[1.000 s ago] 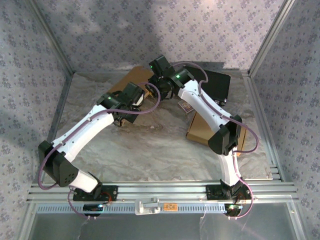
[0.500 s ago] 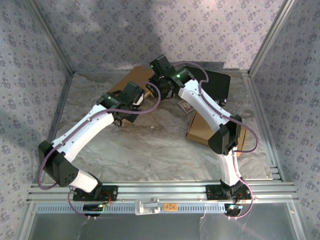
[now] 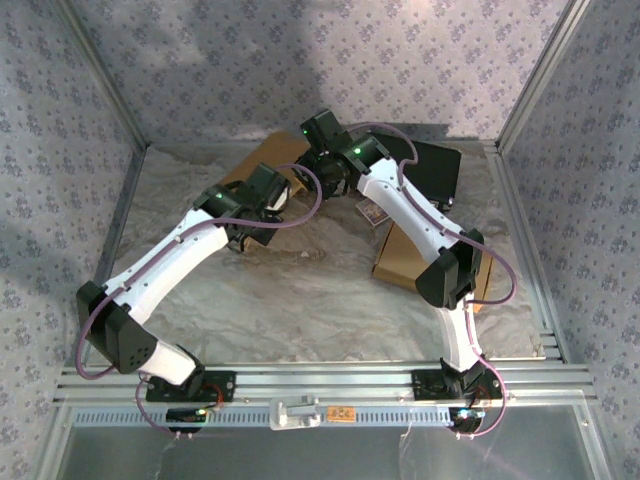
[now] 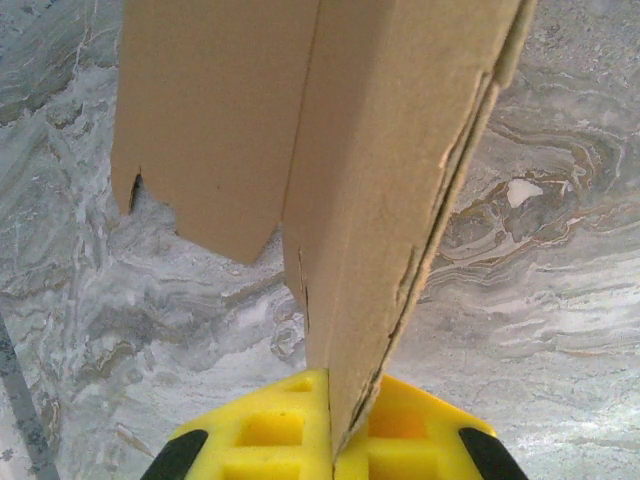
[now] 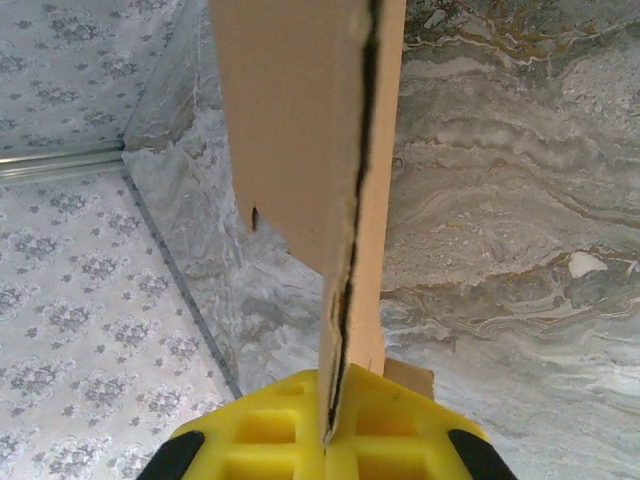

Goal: Fold the paper box

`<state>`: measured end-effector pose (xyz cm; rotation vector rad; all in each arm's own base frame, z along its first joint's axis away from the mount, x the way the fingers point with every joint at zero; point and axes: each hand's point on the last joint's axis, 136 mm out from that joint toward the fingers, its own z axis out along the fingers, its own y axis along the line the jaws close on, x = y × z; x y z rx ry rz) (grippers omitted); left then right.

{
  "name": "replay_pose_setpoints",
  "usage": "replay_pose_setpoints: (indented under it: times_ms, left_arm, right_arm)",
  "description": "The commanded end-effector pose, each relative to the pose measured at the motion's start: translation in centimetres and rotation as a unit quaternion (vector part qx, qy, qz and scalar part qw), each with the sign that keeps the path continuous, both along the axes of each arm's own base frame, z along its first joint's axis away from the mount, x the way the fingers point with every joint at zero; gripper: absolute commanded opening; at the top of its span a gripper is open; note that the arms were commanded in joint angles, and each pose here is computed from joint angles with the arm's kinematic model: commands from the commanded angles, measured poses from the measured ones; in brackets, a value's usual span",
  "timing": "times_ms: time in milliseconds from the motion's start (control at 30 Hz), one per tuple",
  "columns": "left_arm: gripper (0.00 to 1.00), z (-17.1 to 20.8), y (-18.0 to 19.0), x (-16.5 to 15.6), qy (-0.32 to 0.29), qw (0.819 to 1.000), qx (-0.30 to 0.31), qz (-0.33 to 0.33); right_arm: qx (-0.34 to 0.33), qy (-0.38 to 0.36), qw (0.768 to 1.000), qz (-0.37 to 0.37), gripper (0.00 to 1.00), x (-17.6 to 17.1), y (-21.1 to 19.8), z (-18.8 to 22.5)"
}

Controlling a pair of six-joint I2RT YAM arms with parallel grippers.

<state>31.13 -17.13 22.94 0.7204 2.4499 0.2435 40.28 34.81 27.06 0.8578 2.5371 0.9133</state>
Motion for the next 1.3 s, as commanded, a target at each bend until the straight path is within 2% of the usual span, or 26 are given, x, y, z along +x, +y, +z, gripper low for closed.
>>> replay_pose_setpoints:
  times_ms: [0, 67, 133, 233, 300, 400, 567, 700, 833, 900, 1033, 1133, 1267]
  left_arm:
    - [0.06, 3.0, -0.3, 0.8, -0.043, 0.999, -0.026, 0.015]
    - [0.15, 4.9, 0.0, 1.0, -0.07, 0.996, -0.045, 0.03]
    - [0.32, 7.6, 0.1, 1.3, -0.105, 0.99, -0.08, 0.044]
    - [0.45, 11.9, 0.9, 1.8, -0.15, 0.975, -0.148, 0.074]
    - [0.45, 13.9, 2.3, 2.4, -0.157, 0.96, -0.204, 0.107]
    - [0.45, 14.8, 5.4, 3.6, -0.155, 0.935, -0.266, 0.175]
    - [0.43, 13.4, 9.7, 4.8, -0.158, 0.897, -0.309, 0.273]
    - [0.42, 13.2, 10.0, 5.1, -0.165, 0.89, -0.314, 0.286]
    - [0.43, 13.6, 10.3, 5.0, -0.172, 0.888, -0.313, 0.29]
    - [0.43, 13.8, 10.5, 5.0, -0.17, 0.887, -0.315, 0.291]
    - [0.43, 13.7, 11.1, 4.4, -0.157, 0.882, -0.324, 0.304]
    - [0.42, 13.9, 11.8, 3.7, -0.154, 0.878, -0.329, 0.312]
    - [0.43, 14.7, 12.6, 2.8, -0.159, 0.879, -0.323, 0.314]
  right_arm:
    - [-0.022, -0.003, 1.0, -0.015, 0.0, 0.5, -1.3, -0.1]
    - [-0.018, -0.025, 0.999, -0.016, 0.0, 0.8, -1.4, 1.1]
    - [-0.011, -0.05, 0.999, -0.014, 0.0, 1.0, -1.7, 2.7]
    - [0.002, -0.091, 0.996, -0.003, 0.0, 1.3, -2.0, 5.4]
    - [0.018, -0.117, 0.993, 0.007, 0.0, 1.4, -2.1, 7.2]
    - [0.046, -0.163, 0.985, 0.025, 0.0, 1.1, -2.4, 10.7]
    - [0.069, -0.207, 0.975, 0.031, 0.0, -1.5, -3.9, 15.5]
    - [0.1, -0.2, 0.974, 0.02, 0.0, -4.8, -5.3, 17.8]
    - [0.135, -0.132, 0.982, -0.03, 0.0, -7.9, -6.8, 18.0]
    - [0.149, -0.12, 0.98, -0.057, 0.0, -8.2, -6.7, 18.4]
    - [0.141, -0.084, 0.981, -0.105, 0.0, -5.9, -5.2, 16.2]
    - [0.138, -0.082, 0.98, -0.12, 0.0, -1.2, -2.9, 13.2]
    - [0.167, -0.081, 0.976, -0.116, 0.0, 4.5, 1.3, 9.6]
